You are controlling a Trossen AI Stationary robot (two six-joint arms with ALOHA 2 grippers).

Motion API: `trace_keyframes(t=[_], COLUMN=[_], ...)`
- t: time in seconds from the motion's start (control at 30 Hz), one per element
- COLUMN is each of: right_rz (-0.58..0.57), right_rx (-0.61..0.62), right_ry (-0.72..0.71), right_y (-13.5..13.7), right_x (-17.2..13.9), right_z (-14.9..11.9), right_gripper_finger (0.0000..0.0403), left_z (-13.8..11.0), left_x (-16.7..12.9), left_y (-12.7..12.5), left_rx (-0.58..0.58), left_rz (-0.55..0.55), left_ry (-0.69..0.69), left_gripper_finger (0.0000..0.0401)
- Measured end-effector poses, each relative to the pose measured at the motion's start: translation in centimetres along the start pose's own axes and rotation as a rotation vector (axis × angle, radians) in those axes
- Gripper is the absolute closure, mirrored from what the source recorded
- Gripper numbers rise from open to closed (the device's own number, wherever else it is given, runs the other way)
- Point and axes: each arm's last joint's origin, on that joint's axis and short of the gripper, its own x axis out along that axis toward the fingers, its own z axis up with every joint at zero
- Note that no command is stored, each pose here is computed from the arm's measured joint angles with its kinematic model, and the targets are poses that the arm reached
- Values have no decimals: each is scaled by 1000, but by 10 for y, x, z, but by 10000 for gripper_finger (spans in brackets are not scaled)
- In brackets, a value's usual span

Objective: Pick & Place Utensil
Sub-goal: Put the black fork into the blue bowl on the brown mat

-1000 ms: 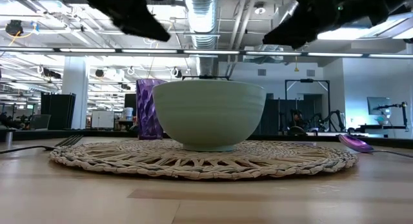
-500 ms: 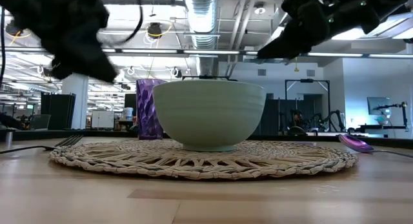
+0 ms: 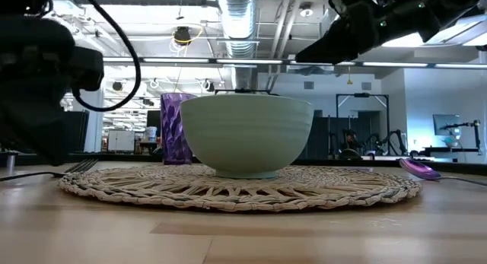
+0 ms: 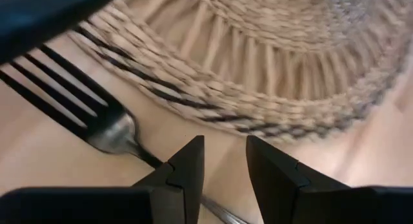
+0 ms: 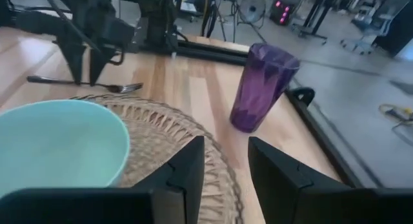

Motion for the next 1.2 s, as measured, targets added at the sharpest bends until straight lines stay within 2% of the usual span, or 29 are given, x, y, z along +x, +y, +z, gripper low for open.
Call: trace_keyframes(t=[0.27, 0.6, 0.9, 1.1, 1.2], right_rz=[-67, 28, 20, 22, 23], right_rx=[-11, -22, -21, -20, -20], right_ry=[-86, -110, -152, -142, -142], right_y=[-13, -21, -23, -23, -22], right_x=[0, 1, 1, 1, 1], right_z=[7, 5, 9, 8, 8], right_gripper_finger=[290, 290, 290, 290, 290], left_z=[1, -9, -3, -5, -5], left_x=[-4, 8, -12, -21, -20], left_y=[-2, 2, -4, 7, 11], left_rx=[-163, -160, -201, -217, -201], left_rz=[-42, 29, -67, 38, 81], left_ry=[61, 121, 212, 249, 205], left_gripper_finger=[286, 286, 286, 286, 286])
